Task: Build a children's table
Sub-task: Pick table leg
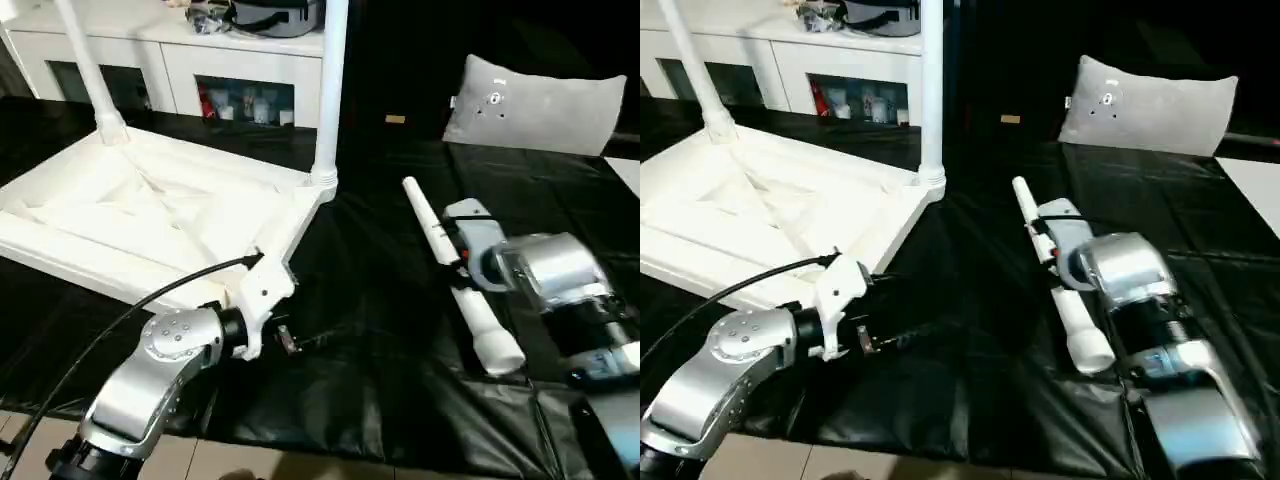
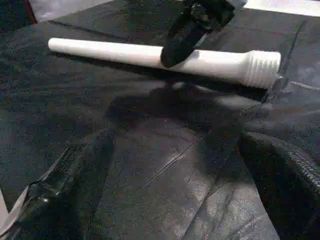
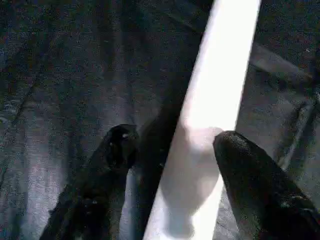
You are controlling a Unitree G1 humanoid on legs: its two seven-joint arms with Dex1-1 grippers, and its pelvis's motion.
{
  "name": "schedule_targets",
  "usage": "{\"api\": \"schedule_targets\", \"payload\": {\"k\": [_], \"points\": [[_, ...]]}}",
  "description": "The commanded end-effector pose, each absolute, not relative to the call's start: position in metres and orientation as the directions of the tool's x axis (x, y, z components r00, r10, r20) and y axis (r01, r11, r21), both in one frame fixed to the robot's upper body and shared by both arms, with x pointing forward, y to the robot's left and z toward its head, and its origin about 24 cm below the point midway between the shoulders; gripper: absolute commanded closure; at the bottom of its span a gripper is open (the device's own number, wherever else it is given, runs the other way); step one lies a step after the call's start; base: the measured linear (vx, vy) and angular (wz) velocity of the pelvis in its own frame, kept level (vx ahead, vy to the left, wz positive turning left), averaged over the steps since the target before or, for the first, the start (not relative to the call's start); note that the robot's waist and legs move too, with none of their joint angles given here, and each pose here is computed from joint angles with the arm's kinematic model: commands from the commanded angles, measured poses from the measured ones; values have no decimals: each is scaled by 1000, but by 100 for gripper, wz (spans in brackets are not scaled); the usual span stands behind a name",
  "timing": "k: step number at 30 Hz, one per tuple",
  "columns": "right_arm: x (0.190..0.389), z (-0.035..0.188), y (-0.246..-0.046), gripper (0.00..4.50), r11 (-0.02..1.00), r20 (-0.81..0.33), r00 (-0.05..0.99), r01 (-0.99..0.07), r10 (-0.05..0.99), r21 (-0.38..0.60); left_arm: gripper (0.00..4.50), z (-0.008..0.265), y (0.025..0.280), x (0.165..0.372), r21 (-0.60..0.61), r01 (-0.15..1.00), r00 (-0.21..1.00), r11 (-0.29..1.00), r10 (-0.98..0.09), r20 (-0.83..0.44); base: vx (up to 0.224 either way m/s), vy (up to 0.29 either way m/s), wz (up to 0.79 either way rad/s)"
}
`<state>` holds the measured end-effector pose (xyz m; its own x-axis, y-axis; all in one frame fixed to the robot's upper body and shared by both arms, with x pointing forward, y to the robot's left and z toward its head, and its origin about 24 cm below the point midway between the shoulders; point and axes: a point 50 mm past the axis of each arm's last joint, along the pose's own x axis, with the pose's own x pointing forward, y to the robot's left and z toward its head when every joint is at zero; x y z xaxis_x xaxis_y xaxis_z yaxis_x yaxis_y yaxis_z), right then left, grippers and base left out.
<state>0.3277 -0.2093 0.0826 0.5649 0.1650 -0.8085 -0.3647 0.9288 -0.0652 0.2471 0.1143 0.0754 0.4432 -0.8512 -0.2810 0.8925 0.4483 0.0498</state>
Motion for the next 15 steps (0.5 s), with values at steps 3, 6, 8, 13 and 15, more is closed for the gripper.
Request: {"api": "schedule_targets", "payload": {"k": [3,6,8,13,15], "points": [[311,71,-219,216,947,-850,499,-320,167,-2,0,79,109,248,60,901,428,429,-860,-278,0,0,0],[293,64,-228,239,957,-867,466,-289,175,38,0,77,107,246,47,908,412,417,-866,-284,0,0,0],[285,59,-231,252,959,-877,449,-279,168,41,0,76,107,246,42,910,407,412,-868,-286,0,0,0],[283,54,-232,265,960,-867,481,-280,128,-14,0,75,106,247,42,909,409,415,-867,-286,0,0,0],[283,53,-231,270,959,-861,490,-282,133,-13,0,73,105,248,43,908,411,418,-865,-288,0,0,0]]}}
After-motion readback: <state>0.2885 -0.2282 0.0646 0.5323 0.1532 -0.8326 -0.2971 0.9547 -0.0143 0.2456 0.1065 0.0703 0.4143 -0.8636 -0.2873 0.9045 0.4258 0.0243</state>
